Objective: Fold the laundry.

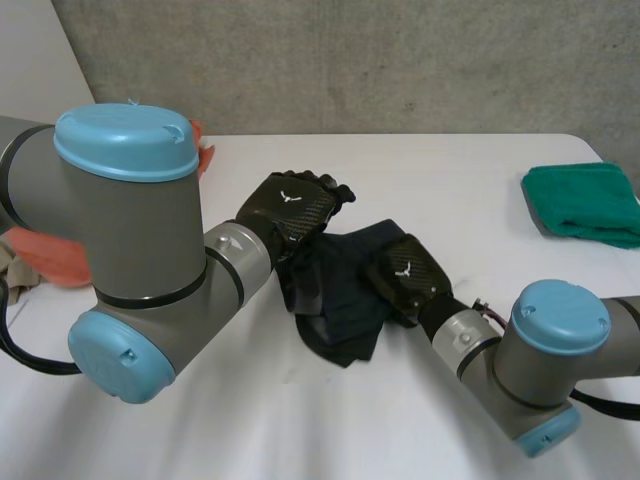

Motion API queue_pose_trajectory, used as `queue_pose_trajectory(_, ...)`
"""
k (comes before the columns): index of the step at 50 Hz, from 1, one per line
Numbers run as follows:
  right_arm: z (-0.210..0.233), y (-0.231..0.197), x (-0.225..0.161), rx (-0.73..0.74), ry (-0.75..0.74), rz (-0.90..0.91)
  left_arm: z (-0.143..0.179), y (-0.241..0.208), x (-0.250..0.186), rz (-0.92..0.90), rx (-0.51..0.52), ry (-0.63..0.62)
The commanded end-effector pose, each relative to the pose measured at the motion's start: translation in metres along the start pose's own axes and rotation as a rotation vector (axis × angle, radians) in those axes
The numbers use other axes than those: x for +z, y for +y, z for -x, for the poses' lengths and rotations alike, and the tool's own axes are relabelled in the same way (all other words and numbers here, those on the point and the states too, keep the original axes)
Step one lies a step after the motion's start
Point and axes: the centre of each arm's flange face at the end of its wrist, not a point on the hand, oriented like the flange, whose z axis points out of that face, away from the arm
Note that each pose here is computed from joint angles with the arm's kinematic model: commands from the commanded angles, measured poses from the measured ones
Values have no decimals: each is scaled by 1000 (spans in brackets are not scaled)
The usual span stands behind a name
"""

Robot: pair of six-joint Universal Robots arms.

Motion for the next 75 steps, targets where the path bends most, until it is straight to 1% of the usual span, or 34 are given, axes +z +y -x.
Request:
queue_pose_trajectory(1, -26, -16, 15, -11, 96, -49, -1, -2, -2, -6, 1, 2)
queue_pose_trajectory(4, -48, -35, 22, -19, 153, -96, -1, -5, -2, -16, 1, 1)
queue_pose_trajectory(7, -74, -41, 27, -15, 206, -128, -3, -10, -3, -33, 6, 8)
queue_pose_trajectory(8, -96, -42, 29, -3, 254, -141, -4, -11, -3, -39, 7, 8)
queue_pose_trajectory(11, -129, -50, 30, 5, 314, -177, -7, -20, -4, -69, 11, 15)
queue_pose_trajectory(12, -150, -60, 30, -1, 341, -212, -10, -24, -5, -84, 15, 21)
queue_pose_trajectory(15, -180, -68, 30, -8, 374, -250, -14, -30, -6, -105, 18, 30)
queue_pose_trajectory(16, -205, -67, 29, -14, 396, -271, -16, -32, -7, -117, 22, 35)
queue_pose_trajectory(18, -232, -59, 26, -10, 432, -280, -19, -35, -8, -134, 26, 42)
queue_pose_trajectory(19, -253, -52, 25, -7, 453, -290, -20, -36, -8, -141, 25, 44)
queue_pose_trajectory(22, -281, -37, 24, -4, 467, -299, -25, -40, -8, -163, 29, 53)
queue_pose_trajectory(23, -297, -27, 24, -5, 477, -303, -28, -41, -9, -171, 31, 60)
queue_pose_trajectory(25, -313, -13, 23, -10, 486, -302, -31, -42, -9, -180, 33, 71)
queue_pose_trajectory(26, -331, 6, 20, -13, 502, -291, -32, -41, -9, -178, 33, 79)
queue_pose_trajectory(28, -346, 26, 18, -14, 521, -280, -36, -42, -11, -187, 35, 107)
queue_pose_trajectory(29, -357, 46, 17, -16, 527, -268, -37, -41, -10, -185, 33, 119)
queue_pose_trajectory(31, -363, 63, 18, -15, 530, -258, -40, -40, -11, -185, 33, 142)
queue_pose_trajectory(32, -367, 81, 18, -10, 534, -247, -41, -39, -12, -185, 33, 148)
queue_pose_trajectory(33, -369, 91, 17, -9, 537, -241, -43, -39, -13, -184, 33, 158)
queue_pose_trajectory(35, -375, 111, 13, -6, 547, -223, -46, -39, -14, -183, 36, 164)
queue_pose_trajectory(36, -382, 128, 7, -7, 556, -209, -47, -40, -16, -187, 36, 165)
queue_pose_trajectory(39, -383, 147, 3, -3, 551, -195, -47, -40, -17, -183, 36, 164)
queue_pose_trajectory(40, -382, 161, 1, 5, 550, -182, -47, -39, -17, -181, 36, 166)
queue_pose_trajectory(45, -382, 191, -10, 28, 549, -147, -47, -37, -16, -175, 37, 167)
queue_pose_trajectory(49, -372, 204, -10, 44, 485, -141, -48, -36, -16, -172, 37, 168)
queue_pose_trajectory(51, -372, 210, -14, 48, 479, -135, -48, -35, -16, -170, 37, 168)
queue_pose_trajectory(59, -375, 222, -30, 58, 500, -99, -49, -35, -17, -171, 37, 175)
queue_pose_trajectory(61, -374, 218, -33, 63, 501, -91, -51, -37, -19, -177, 38, 179)
queue_pose_trajectory(66, -385, 176, -49, 57, 519, -85, -55, -40, -22, -187, 41, 191)
queue_pose_trajectory(72, -400, 135, -101, 94, 594, -13, -53, -53, -31, -231, 41, 185)
queue_pose_trajectory(75, -410, 117, -128, 85, 646, 51, -53, -56, -31, -248, 41, 182)
